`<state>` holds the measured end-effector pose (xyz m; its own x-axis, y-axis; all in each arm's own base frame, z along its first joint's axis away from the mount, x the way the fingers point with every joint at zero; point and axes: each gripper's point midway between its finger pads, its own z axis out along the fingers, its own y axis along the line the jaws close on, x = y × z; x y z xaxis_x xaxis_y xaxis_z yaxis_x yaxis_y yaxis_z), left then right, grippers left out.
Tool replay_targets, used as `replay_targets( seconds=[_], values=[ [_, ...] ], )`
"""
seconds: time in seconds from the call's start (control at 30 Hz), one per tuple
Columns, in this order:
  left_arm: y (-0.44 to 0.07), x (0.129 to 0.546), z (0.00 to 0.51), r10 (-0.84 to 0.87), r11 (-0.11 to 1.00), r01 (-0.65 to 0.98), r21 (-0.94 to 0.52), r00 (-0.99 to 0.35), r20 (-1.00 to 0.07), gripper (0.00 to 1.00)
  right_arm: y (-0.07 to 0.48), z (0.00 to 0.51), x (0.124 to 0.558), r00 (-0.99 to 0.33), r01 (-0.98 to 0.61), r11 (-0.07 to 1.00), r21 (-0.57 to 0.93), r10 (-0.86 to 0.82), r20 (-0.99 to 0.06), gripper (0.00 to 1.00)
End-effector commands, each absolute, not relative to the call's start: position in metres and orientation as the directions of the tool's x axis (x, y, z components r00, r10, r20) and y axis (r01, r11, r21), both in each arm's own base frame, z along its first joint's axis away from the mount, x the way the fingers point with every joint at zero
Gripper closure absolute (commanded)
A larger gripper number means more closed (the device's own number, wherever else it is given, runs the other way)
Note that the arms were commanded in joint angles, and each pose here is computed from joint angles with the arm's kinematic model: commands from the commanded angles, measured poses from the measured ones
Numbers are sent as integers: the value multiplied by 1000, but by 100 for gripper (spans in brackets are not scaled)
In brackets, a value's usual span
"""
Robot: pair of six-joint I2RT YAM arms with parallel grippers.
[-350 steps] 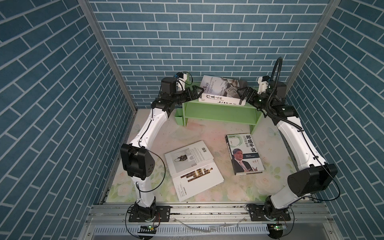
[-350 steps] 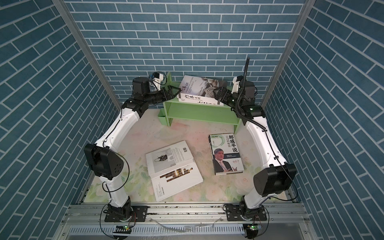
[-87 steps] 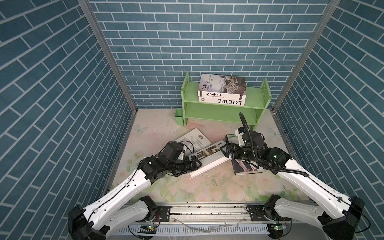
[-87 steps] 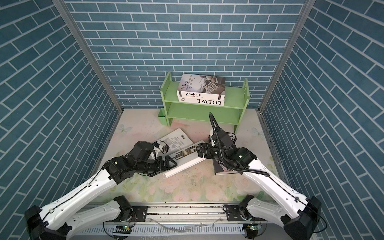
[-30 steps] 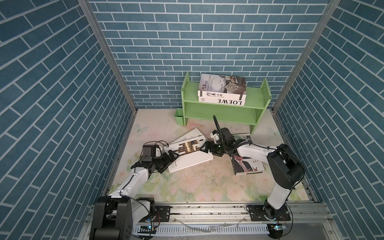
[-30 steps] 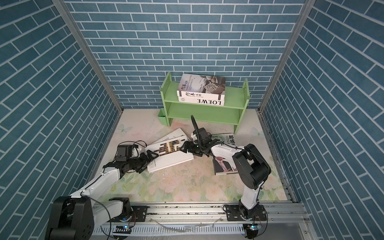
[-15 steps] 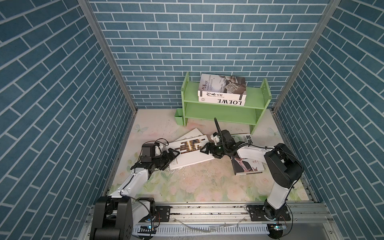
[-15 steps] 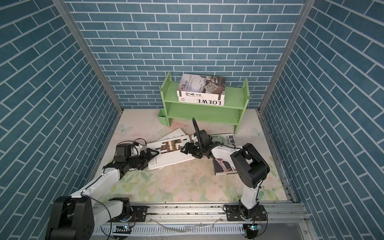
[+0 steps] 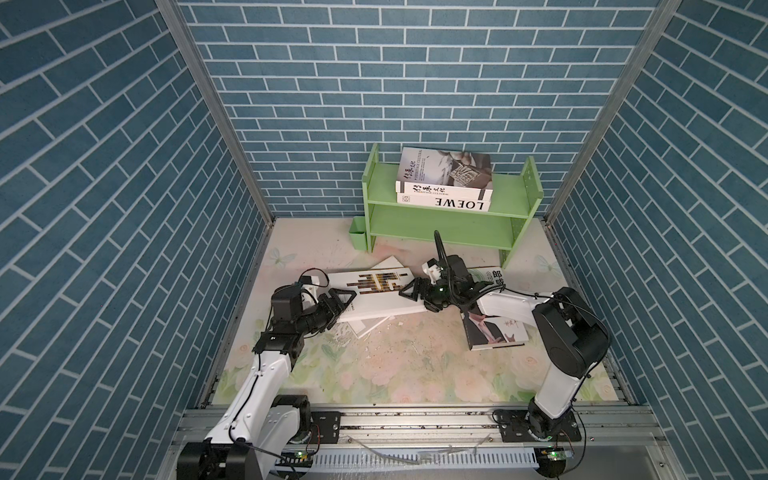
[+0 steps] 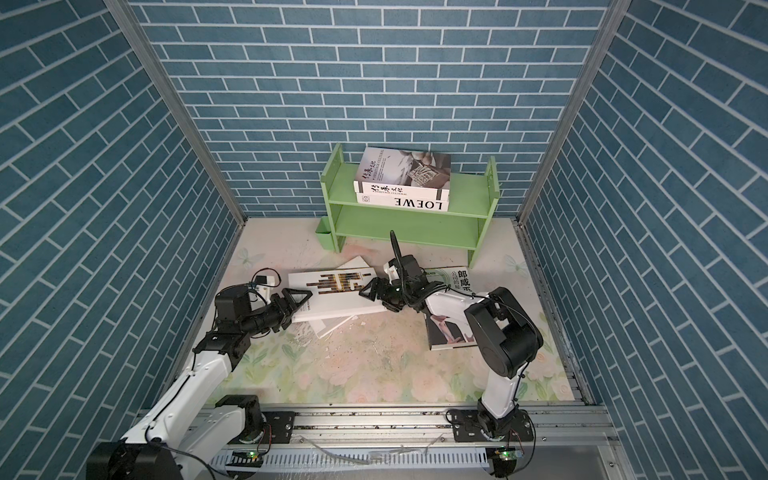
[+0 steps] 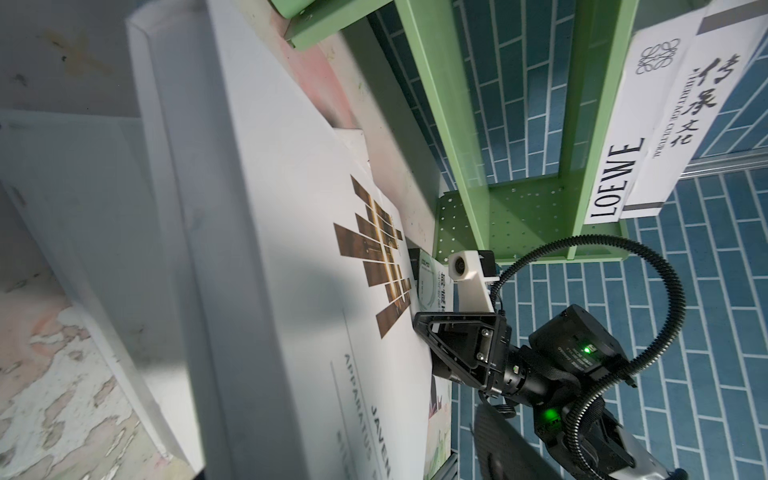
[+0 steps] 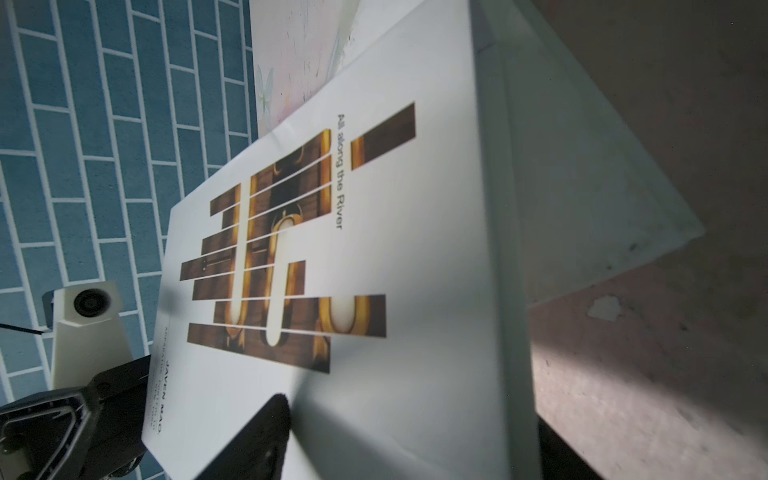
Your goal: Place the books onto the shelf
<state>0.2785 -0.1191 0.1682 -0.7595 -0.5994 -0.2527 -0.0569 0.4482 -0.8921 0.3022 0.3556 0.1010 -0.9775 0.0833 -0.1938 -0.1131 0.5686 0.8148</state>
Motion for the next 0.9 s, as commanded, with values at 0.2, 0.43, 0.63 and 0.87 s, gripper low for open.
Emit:
replay_targets(
  seconds=[0.2, 0.43, 0.63, 0.87],
  values=[
    [-131, 271, 205, -583, 362, -18, -932, -784, -212, 43, 358, 117, 297, -974, -141, 494, 858, 86, -209, 18],
    [-134, 268, 213, -566, 349, -59, -935, -809, -160, 57, 358, 136, 299, -961, -188, 449, 874, 98, -257, 13],
    [-137, 270, 230, -566, 313, -67, -947, -814, -129, 65, 351, 142, 300, -950, -215, 470, 856, 102, -295, 11],
    [-141, 276, 269, -560, 271, -76, -959, -823, -93, 70, 321, 142, 300, -905, -301, 629, 717, 48, -422, 6]
  ],
)
